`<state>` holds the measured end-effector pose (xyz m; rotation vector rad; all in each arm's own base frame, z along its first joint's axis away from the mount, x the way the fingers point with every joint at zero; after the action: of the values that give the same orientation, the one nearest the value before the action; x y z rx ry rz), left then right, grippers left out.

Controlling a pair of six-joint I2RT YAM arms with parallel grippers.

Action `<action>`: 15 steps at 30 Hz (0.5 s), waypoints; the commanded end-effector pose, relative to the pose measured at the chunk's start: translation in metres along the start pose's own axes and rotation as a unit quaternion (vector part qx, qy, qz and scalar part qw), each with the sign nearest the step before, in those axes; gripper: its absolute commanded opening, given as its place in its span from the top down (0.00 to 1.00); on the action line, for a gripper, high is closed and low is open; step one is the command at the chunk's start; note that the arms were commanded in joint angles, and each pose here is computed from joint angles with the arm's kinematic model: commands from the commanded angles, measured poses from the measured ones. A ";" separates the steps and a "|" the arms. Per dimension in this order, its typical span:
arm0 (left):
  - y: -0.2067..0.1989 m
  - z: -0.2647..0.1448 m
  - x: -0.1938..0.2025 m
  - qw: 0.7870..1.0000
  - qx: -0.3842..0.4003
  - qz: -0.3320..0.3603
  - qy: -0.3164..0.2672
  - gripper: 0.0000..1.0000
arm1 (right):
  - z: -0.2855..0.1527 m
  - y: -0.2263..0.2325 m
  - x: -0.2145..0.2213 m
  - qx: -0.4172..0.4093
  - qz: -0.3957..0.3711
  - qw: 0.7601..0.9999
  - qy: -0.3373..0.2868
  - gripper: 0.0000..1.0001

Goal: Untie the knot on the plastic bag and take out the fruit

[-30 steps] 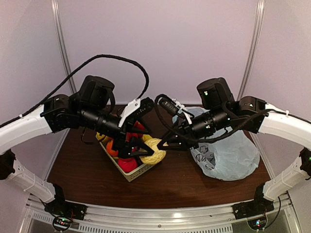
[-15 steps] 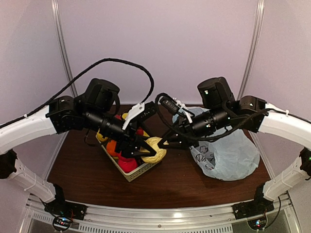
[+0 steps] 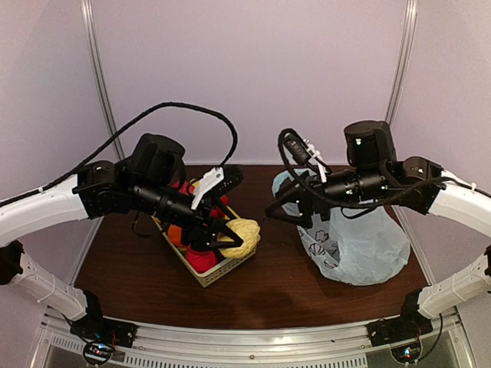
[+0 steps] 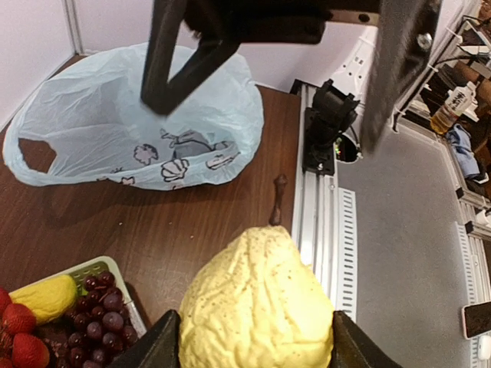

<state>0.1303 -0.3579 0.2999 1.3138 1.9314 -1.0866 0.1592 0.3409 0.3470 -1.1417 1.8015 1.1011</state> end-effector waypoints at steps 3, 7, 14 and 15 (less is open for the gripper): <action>0.032 -0.046 -0.037 0.985 -0.093 -0.019 -0.143 0.55 | -0.040 -0.039 -0.015 0.104 0.030 0.989 -0.097 0.13; 0.051 -0.080 -0.048 0.959 -0.147 -0.033 -0.242 0.55 | -0.048 -0.042 -0.013 0.120 0.032 0.985 -0.121 0.13; 0.076 -0.115 -0.035 0.913 -0.212 -0.051 -0.345 0.55 | -0.050 -0.045 -0.014 0.126 0.042 0.981 -0.143 0.13; 0.080 -0.117 -0.033 0.909 -0.216 -0.054 -0.351 0.55 | -0.049 -0.046 -0.013 0.125 0.044 0.980 -0.146 0.13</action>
<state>0.1965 -0.2745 0.3450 0.6562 1.6702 -0.9449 0.1941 0.2914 0.3566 -0.7890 1.7481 0.9926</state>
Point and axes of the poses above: each gripper's point midway between its finger pads, its own z axis out along the fingers, its own y axis along the line the jaws close on, x = y × z, the point moved 2 cm from there along -z, back along the fingers, and after that the axes turned 7 degrees about -z, right-handed, at the moved point
